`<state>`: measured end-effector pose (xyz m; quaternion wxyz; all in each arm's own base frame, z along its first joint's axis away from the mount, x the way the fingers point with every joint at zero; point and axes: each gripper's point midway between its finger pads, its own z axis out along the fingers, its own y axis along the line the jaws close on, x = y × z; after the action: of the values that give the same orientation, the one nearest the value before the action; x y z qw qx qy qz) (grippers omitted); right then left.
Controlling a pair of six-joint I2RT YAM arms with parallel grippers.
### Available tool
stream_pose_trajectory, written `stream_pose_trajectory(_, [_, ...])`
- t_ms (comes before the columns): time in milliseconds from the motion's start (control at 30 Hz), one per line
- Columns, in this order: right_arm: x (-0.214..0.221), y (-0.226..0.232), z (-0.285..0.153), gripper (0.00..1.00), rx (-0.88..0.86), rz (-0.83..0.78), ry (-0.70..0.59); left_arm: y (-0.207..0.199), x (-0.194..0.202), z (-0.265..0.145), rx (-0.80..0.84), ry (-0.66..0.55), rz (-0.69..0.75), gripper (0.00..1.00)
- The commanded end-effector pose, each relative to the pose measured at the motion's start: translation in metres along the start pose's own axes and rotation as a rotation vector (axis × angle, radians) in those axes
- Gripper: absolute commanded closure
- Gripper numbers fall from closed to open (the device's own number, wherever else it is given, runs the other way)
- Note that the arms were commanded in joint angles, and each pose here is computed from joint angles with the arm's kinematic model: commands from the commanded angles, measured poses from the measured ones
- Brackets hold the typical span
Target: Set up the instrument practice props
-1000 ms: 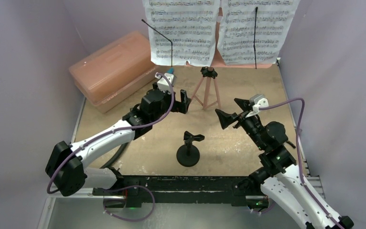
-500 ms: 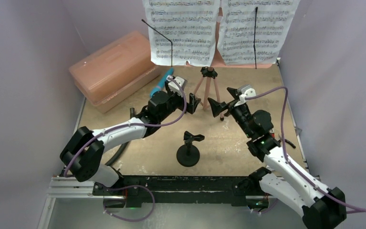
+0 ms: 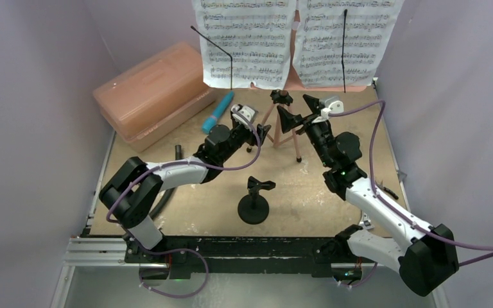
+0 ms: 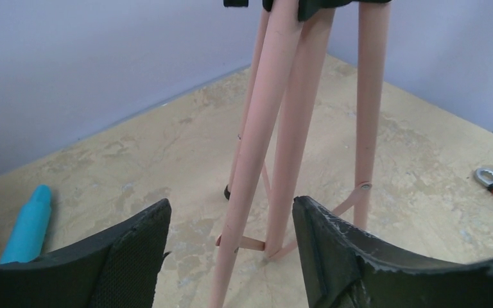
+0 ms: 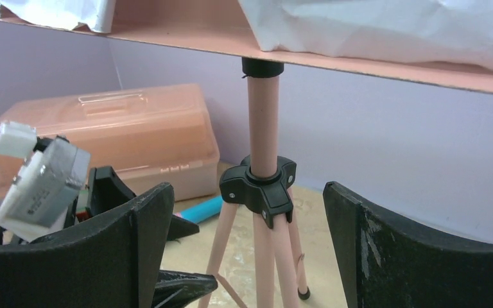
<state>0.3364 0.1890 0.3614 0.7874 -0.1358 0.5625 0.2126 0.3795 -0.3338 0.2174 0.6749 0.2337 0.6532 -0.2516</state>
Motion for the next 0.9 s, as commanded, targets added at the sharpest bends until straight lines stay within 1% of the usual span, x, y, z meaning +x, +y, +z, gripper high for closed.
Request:
stream_pose_trajectory(0, [-0.040,-0.005,0.009,0.12,0.033,-0.003,-0.138,0.008,-0.021,0.013,-0.024,-0.114,0.047,0.34])
stream_pose_trajectory(200, [-0.036,-0.003,0.014,0.13,0.023,-0.004,-0.140,0.007,-0.014,0.026,-0.013,-0.124,0.106,0.34])
stream_pose_trajectory(400, [-0.038,-0.002,0.015,0.15,0.011,-0.014,-0.178,0.005,-0.011,0.035,0.005,-0.146,0.131,0.39])
stream_pose_trajectory(467, [-0.038,-0.002,0.017,0.16,0.013,-0.013,-0.184,0.004,-0.012,0.035,0.009,-0.156,0.151,0.45])
stream_pose_trajectory(600, [-0.038,-0.003,0.023,0.18,0.015,-0.043,-0.203,0.005,-0.015,0.035,0.007,-0.163,0.181,0.61])
stream_pose_trajectory(867, [-0.037,-0.005,0.034,0.22,0.025,-0.049,-0.257,-0.004,-0.014,0.031,0.062,-0.172,0.212,0.91])
